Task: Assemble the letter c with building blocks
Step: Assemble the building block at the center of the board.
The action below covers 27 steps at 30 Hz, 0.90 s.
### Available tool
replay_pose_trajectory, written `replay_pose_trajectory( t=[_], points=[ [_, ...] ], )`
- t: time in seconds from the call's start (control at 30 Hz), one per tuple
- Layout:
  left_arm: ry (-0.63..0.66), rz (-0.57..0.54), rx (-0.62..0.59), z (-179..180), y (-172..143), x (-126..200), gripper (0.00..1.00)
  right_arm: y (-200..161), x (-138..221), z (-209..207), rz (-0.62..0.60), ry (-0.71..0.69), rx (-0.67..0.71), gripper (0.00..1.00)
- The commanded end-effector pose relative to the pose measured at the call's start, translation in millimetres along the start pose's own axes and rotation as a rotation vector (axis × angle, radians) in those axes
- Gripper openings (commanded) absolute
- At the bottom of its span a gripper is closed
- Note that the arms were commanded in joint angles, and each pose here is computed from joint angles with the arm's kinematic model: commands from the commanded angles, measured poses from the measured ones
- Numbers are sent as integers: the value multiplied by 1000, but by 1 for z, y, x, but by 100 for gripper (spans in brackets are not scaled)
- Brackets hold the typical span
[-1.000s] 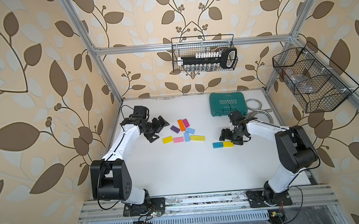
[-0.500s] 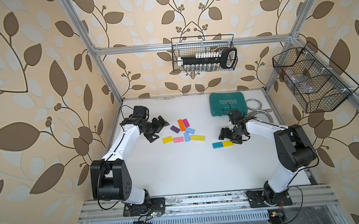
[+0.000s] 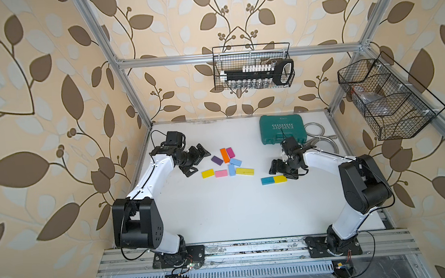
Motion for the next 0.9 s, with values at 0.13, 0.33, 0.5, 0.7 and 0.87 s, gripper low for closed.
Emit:
replay_pose_trajectory(
  t=[0.13,0.33,0.5,0.7,0.87],
  points=[
    [-18,-18,-14,-10,3,5,99,-19,-6,-9,62,-22,-25,85],
    [-18,-18,-14,-9,2,5,99,-22,-6,-8,66,-20,-25,85],
    [-18,-19,-14,-9,2,5,99,-24,-7,-8,67,-23,-25,85],
    [-17,-17,-13,-9,2,4,99,-24,-7,-9,68,-25,-26,85],
    [-18,-19,-16,-10,2,5,99,-23,-6,-8,61,-25,-25,85]
  ],
)
Point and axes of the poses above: each gripper's point midway between its finger pads, its own x axis back along the fingers, its own z axis along the line the jaws close on, y = z × x, the point moved 8 cm from there along x, back along the fingers, and after that the axes turned 10 degrees about -x, right-handed, at the moved point
